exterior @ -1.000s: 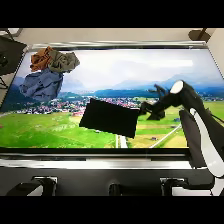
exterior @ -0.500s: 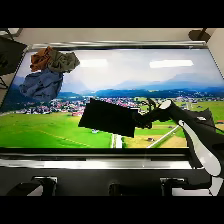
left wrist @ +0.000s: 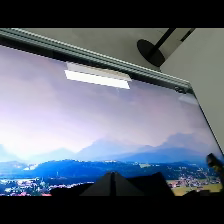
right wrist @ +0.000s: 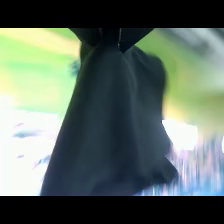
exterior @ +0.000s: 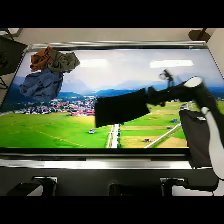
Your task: Fold the shirts.
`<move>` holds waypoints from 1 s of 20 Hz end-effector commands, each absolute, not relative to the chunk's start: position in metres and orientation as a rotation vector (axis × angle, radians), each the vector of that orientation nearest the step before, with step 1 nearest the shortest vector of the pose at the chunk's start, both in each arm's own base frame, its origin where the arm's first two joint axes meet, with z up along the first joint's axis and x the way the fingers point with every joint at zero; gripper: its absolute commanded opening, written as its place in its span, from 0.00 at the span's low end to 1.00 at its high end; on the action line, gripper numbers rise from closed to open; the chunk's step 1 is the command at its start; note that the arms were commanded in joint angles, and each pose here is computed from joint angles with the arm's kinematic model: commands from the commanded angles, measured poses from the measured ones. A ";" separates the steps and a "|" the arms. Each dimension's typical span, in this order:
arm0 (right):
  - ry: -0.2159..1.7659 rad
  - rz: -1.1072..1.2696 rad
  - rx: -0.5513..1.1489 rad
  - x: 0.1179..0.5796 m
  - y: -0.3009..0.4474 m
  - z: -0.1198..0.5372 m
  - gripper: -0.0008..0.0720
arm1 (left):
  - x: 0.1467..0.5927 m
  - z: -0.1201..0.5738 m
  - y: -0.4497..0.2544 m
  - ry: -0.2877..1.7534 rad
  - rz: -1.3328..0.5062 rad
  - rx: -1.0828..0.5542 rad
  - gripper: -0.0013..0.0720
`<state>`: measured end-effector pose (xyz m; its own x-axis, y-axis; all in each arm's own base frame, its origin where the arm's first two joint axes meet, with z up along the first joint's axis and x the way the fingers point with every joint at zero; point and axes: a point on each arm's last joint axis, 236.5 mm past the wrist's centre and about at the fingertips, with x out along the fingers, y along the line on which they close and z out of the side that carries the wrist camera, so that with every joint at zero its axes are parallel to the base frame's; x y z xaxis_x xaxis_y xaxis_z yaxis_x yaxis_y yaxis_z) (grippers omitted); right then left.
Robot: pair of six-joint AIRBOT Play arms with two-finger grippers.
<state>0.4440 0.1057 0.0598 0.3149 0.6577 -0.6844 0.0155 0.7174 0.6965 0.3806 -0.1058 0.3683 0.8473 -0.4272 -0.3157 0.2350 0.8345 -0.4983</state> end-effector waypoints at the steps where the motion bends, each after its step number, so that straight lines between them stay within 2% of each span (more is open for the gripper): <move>1: 1.065 0.200 0.662 0.448 -0.015 0.120 0.08 | 0.381 0.368 -0.106 0.434 -0.363 -0.460 0.06; 5: 0.972 -0.059 0.781 0.412 -0.128 0.156 0.08 | 0.381 0.368 -0.106 0.429 -0.369 -0.434 0.06; 10: 0.867 -0.271 0.926 0.365 -0.205 0.177 0.08 | 0.381 0.368 -0.106 0.428 -0.369 -0.431 0.06; 18: 0.819 -0.432 1.044 0.305 -0.231 0.200 0.08 | 0.380 0.368 -0.106 0.425 -0.374 -0.412 0.06; 20: 0.895 -0.498 1.024 0.285 -0.230 0.191 0.08 | 0.380 0.368 -0.106 0.421 -0.377 -0.396 0.06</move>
<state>0.3123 -0.2275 0.1952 0.6278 0.0694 -0.7753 0.6548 0.4914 0.5742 0.3805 -0.1059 0.3682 0.8468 -0.4276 -0.3163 0.2603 0.8517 -0.4548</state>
